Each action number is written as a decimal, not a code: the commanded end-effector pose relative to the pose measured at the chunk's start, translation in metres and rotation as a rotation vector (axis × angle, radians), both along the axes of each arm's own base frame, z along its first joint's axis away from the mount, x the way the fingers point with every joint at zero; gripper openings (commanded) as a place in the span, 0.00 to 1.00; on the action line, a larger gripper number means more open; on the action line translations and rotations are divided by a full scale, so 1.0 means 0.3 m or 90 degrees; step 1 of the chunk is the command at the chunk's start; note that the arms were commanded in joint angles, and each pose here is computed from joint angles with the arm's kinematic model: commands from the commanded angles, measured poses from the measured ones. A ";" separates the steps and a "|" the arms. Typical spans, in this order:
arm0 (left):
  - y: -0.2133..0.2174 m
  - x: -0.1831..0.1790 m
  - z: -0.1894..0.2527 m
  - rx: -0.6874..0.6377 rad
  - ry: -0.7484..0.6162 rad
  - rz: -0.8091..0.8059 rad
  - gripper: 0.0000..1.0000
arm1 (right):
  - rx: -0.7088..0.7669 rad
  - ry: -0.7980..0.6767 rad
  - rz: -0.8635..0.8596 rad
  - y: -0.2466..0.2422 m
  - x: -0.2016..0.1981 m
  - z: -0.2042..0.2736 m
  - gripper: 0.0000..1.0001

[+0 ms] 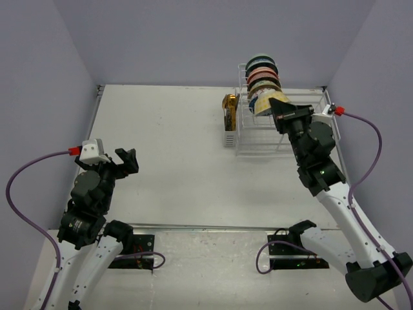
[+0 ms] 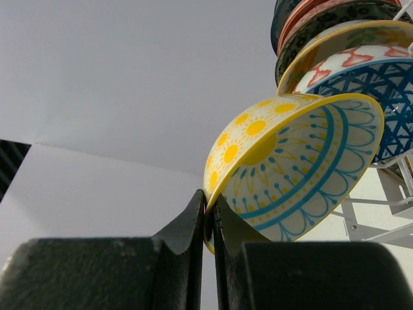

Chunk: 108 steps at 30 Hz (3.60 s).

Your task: Unload the bowls from the dish rack

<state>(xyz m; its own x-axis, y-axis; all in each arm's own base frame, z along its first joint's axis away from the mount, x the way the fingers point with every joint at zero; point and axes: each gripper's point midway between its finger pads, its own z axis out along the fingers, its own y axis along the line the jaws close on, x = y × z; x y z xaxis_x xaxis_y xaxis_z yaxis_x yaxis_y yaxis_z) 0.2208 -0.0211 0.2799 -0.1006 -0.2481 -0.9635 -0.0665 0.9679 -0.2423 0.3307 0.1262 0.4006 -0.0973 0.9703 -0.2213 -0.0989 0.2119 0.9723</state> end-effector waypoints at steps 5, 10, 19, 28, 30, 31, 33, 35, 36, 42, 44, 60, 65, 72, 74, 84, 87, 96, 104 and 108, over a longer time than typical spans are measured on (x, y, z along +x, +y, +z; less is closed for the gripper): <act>-0.005 0.011 0.016 0.007 -0.016 -0.007 1.00 | -0.147 -0.144 0.104 0.081 -0.098 0.231 0.00; -0.054 0.011 0.067 -0.014 -0.012 -0.053 1.00 | -0.394 -0.185 0.246 0.209 -0.155 0.183 0.00; -0.229 0.006 0.310 -0.079 -0.045 -0.224 1.00 | -0.694 -0.266 0.412 0.437 -0.249 0.032 0.00; -0.433 0.130 0.292 -0.109 0.069 -0.377 1.00 | -1.067 -0.373 0.560 0.724 -0.382 -0.322 0.00; -0.479 0.152 0.240 -0.132 0.116 -0.408 1.00 | -1.114 -0.405 0.570 0.761 -0.413 -0.349 0.00; -0.513 0.145 0.228 -0.144 0.126 -0.445 1.00 | -1.127 -0.422 0.592 0.773 -0.437 -0.363 0.00; -0.549 0.141 0.200 -0.170 0.143 -0.478 1.00 | -1.161 -0.450 0.622 0.806 -0.469 -0.399 0.00; -0.579 0.128 0.164 -0.186 0.155 -0.511 1.00 | -1.199 -0.444 0.654 0.819 -0.479 -0.440 0.00; -0.582 0.128 0.151 -0.183 0.160 -0.513 1.00 | -1.221 -0.433 0.653 0.817 -0.469 -0.450 0.00; -0.510 0.159 0.029 -0.116 0.204 -0.421 1.00 | -1.326 -0.401 0.644 0.831 -0.421 -0.503 0.00; -0.517 0.154 -0.002 -0.110 0.221 -0.431 0.96 | -1.354 -0.394 0.630 0.841 -0.396 -0.509 0.00; -0.422 0.251 -0.178 -0.003 0.325 -0.312 0.30 | -1.408 -0.386 0.547 0.933 -0.322 -0.428 0.00; -0.405 0.265 -0.189 0.004 0.328 -0.287 0.00 | -1.412 -0.385 0.525 0.959 -0.304 -0.428 0.00; -0.409 0.276 -0.176 -0.016 0.296 -0.280 0.00 | -1.387 -0.400 0.499 0.995 -0.291 -0.441 0.00; -0.388 0.287 -0.179 -0.018 0.285 -0.251 0.00 | -1.370 -0.393 0.490 0.999 -0.279 -0.443 0.14; -0.343 0.362 -0.230 -0.107 0.240 -0.125 0.00 | -1.302 -0.356 0.417 0.914 -0.268 -0.363 0.61; -0.331 0.419 -0.265 -0.149 0.229 -0.070 0.00 | -1.252 -0.355 0.374 0.865 -0.280 -0.276 0.70; -0.081 0.756 -0.327 -0.262 0.160 0.097 0.00 | -0.939 -0.272 0.259 0.581 -0.377 -0.063 0.87; 0.003 0.971 -0.508 -0.263 0.206 0.150 0.00 | -0.728 -0.267 0.249 0.354 -0.483 0.055 0.99; 0.049 0.967 -0.569 -0.274 0.222 0.188 0.00 | -0.715 -0.222 0.226 0.281 -0.459 0.041 0.99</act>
<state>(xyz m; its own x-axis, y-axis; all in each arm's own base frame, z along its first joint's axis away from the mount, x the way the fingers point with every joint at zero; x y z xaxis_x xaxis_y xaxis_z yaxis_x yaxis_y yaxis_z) 0.4781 -0.0207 0.0629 -0.4270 -0.6253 -0.6532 -0.4841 0.7682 -0.4189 0.1894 0.2155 0.4236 -0.0172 0.1143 -0.9933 -0.5738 0.8125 0.1034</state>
